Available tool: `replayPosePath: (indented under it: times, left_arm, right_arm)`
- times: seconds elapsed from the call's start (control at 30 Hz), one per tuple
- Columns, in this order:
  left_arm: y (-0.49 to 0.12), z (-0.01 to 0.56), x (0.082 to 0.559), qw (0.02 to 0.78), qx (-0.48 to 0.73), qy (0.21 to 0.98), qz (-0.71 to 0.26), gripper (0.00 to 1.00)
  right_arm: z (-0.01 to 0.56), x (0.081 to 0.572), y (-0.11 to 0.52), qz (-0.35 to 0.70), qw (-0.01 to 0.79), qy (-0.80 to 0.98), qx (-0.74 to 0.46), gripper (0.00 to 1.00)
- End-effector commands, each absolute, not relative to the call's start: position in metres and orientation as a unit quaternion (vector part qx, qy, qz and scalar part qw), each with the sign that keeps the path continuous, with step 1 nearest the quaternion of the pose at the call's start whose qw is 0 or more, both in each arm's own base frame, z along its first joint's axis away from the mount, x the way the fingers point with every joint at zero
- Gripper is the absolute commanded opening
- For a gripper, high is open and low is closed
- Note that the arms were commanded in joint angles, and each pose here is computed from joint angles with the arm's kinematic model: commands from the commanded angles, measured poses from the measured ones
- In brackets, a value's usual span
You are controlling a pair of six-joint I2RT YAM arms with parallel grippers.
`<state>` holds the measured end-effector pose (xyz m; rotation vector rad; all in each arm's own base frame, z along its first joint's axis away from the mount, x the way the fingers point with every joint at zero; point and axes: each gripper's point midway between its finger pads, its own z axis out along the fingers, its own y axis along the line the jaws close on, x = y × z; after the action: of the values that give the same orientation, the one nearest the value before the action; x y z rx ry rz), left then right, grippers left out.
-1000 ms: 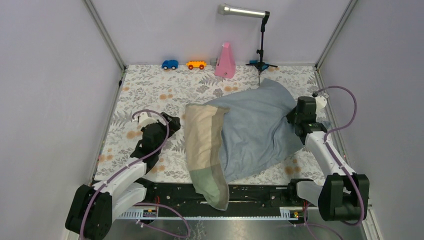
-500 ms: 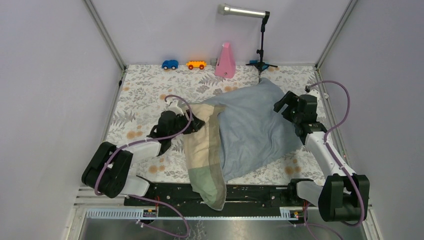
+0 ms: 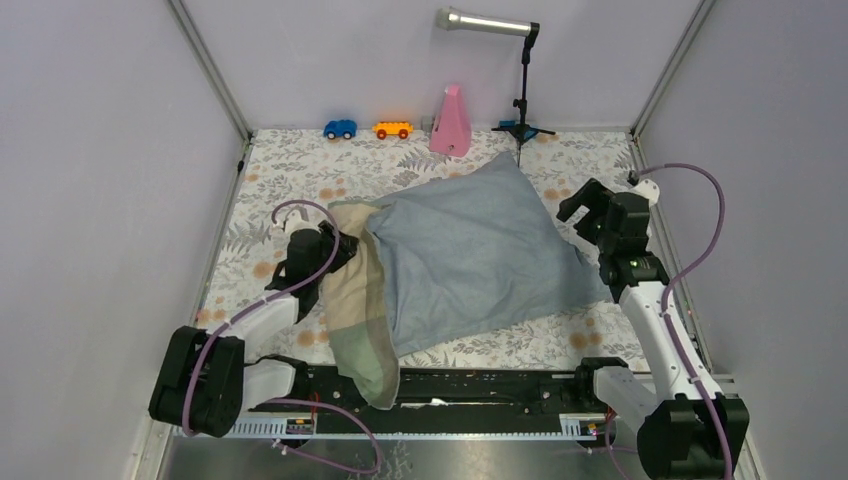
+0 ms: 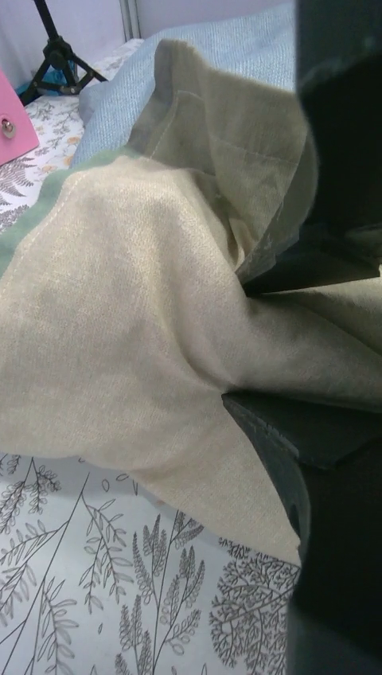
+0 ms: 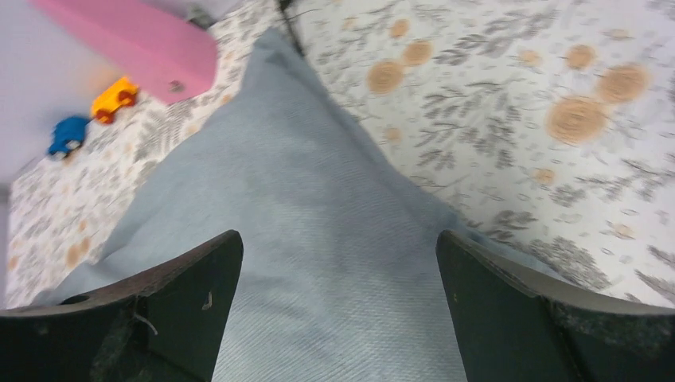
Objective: Remove the pillowcase from the pillow
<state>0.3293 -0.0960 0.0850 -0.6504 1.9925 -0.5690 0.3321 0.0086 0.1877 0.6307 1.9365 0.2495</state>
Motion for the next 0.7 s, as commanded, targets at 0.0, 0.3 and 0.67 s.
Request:
replayPosePath:
  times: [0.0,0.3,0.67]
  left_arm:
    - [-0.104,0.103,0.335,0.479,-0.227,0.814,-0.239,0.55]
    - [-0.063,0.206,0.286,0.581,-0.308,0.72,-0.222,0.98]
    - [-0.159,0.212,0.286,0.514,-0.11,0.846,-0.089,0.98]
  right_arm:
    - [0.213,0.336,0.048,0.185,0.51,0.821,0.18,0.98]
    - [0.163,0.337,0.082,0.185,0.432,0.874,0.127,0.98]
    - [0.123,0.35,0.09,0.138,0.402,0.897,0.124,0.99]
